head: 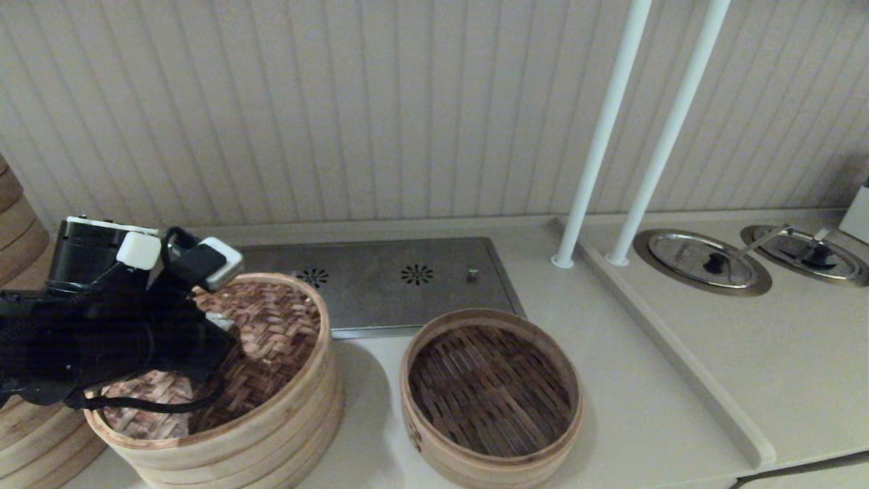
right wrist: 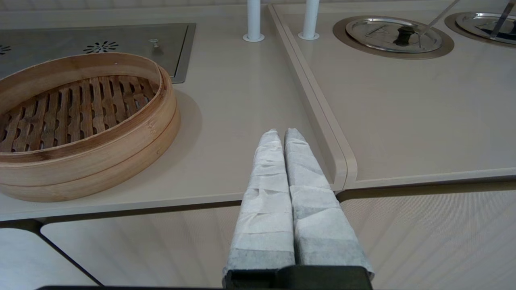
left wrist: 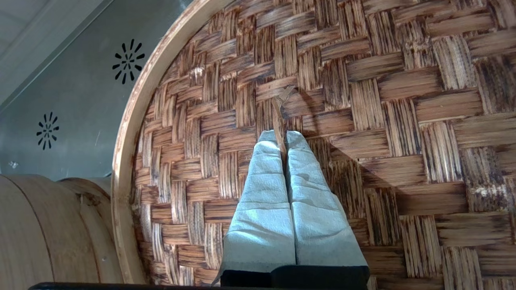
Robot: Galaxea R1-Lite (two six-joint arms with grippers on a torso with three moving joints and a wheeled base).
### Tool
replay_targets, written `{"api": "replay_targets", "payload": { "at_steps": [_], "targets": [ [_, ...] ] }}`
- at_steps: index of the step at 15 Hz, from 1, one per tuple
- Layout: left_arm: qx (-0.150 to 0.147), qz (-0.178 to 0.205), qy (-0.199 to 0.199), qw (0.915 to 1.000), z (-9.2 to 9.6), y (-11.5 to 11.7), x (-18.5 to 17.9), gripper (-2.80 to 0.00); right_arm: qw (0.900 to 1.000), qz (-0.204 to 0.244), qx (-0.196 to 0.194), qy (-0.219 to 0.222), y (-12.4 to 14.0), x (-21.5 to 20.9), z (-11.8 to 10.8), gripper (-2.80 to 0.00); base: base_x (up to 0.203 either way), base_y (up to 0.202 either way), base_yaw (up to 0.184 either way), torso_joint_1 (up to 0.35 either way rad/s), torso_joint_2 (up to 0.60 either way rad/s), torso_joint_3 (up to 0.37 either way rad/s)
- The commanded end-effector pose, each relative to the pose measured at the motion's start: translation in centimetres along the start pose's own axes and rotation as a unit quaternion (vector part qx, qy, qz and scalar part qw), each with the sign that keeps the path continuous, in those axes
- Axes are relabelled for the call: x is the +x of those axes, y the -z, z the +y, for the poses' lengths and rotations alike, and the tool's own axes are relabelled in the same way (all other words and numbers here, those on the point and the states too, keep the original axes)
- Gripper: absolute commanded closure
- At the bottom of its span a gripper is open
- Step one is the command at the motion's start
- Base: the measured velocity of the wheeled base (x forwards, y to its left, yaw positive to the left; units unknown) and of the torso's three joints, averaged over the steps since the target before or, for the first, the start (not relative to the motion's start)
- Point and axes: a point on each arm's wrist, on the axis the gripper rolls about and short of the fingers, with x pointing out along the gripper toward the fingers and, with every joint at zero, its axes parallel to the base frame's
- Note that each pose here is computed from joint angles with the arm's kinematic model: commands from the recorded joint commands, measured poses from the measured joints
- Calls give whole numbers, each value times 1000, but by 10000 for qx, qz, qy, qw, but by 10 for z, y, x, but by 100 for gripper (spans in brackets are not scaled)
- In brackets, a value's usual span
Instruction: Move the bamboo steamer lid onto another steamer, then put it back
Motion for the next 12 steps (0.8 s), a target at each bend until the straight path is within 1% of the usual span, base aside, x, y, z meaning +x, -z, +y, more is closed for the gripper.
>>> {"api": "replay_targets", "payload": {
  "at_steps": [1,2,6,7,9,11,12],
  "targets": [
    [7,33,14,10000,-1,1,1,0,10000,18,1,1,1,0,0,0,0,0,0,0,0,0],
    [5,23,17,10000,-1,1,1,-280,10000,18,0,1,1,0,0,0,0,0,0,0,0,0],
    [-99,-149,-56,9998,1,-2,0,-280,10000,18,0,1,1,0,0,0,0,0,0,0,0,0],
    [-271,-264,-93,9992,2,-5,-2,-280,10000,18,0,1,1,0,0,0,0,0,0,0,0,0],
    [-701,-608,-184,9955,9,-14,-11,-280,10000,18,7,1,1,0,0,0,0,0,0,0,0,0],
    [-1087,-1102,-203,9877,18,-21,-37,-280,10000,18,5,1,1,0,0,0,0,0,0,0,0,0],
    [-1206,-1346,-230,9833,23,-22,-54,-280,10000,18,0,1,1,0,0,0,0,0,0,0,0,0]
  ]
}}
